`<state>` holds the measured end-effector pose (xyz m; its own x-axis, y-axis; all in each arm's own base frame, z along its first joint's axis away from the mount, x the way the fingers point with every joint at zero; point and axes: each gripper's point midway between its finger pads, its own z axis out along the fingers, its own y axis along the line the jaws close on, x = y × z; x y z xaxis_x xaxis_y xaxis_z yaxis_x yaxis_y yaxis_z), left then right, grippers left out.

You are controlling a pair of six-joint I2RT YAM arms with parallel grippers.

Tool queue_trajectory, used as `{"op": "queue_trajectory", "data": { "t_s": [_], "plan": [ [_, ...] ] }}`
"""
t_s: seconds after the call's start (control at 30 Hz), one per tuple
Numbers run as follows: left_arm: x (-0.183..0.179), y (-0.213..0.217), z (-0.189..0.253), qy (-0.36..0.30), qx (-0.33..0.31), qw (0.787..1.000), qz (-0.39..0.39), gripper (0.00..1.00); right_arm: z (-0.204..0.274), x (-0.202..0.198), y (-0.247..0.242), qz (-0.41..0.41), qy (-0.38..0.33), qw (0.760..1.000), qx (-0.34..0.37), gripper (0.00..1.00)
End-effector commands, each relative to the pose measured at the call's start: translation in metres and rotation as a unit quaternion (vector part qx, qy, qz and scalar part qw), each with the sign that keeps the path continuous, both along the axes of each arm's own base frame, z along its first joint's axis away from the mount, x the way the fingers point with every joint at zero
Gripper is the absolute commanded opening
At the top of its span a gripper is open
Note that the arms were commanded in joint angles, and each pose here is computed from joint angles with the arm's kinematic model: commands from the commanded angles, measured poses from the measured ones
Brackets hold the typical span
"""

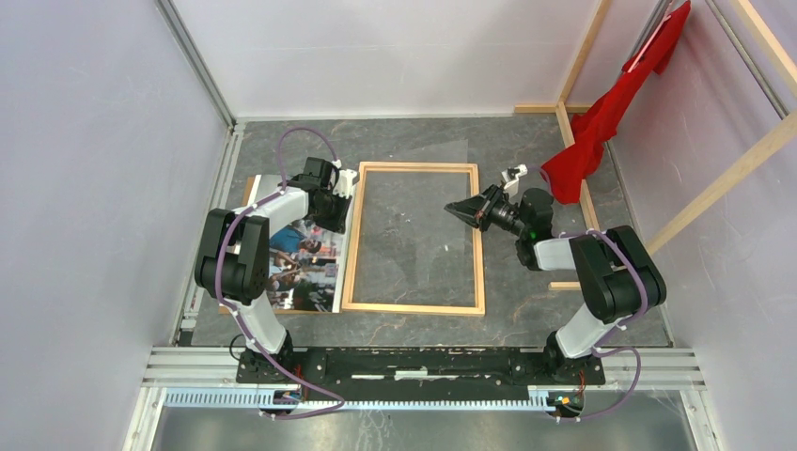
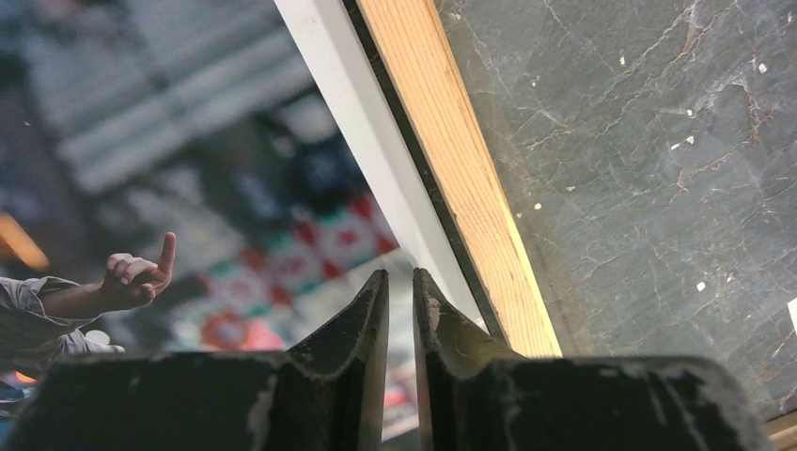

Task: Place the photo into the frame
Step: Place the photo frame item in the photo frame.

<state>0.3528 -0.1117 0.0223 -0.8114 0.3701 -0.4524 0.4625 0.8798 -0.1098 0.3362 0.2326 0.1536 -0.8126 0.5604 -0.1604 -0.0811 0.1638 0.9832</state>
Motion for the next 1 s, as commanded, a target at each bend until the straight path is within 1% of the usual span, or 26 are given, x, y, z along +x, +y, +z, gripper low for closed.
{"op": "queue_trajectory", "data": {
  "t_s": [0.0, 0.43, 0.63, 0.97],
  "plan": [
    [0.002, -0.004, 0.005, -0.012, -0.008, 1.0, 0.002, 0.22, 0.002, 0.002, -0.007, -0.011, -0.019, 1.0, -0.013, 0.0],
    [0.002, -0.004, 0.004, -0.01, -0.007, 1.0, 0.003, 0.21, -0.02, 0.007, -0.022, -0.028, -0.01, 0.998, -0.063, 0.0],
    [0.001, -0.004, 0.003, -0.008, -0.008, 1.0, 0.002, 0.21, -0.018, 0.005, -0.02, -0.027, -0.005, 0.998, -0.054, 0.0],
    [0.001, -0.009, 0.002, -0.008, -0.015, 1.0, 0.001, 0.2, 0.021, 0.003, 0.004, -0.017, -0.016, 1.0, -0.014, 0.0]
  ]
}}
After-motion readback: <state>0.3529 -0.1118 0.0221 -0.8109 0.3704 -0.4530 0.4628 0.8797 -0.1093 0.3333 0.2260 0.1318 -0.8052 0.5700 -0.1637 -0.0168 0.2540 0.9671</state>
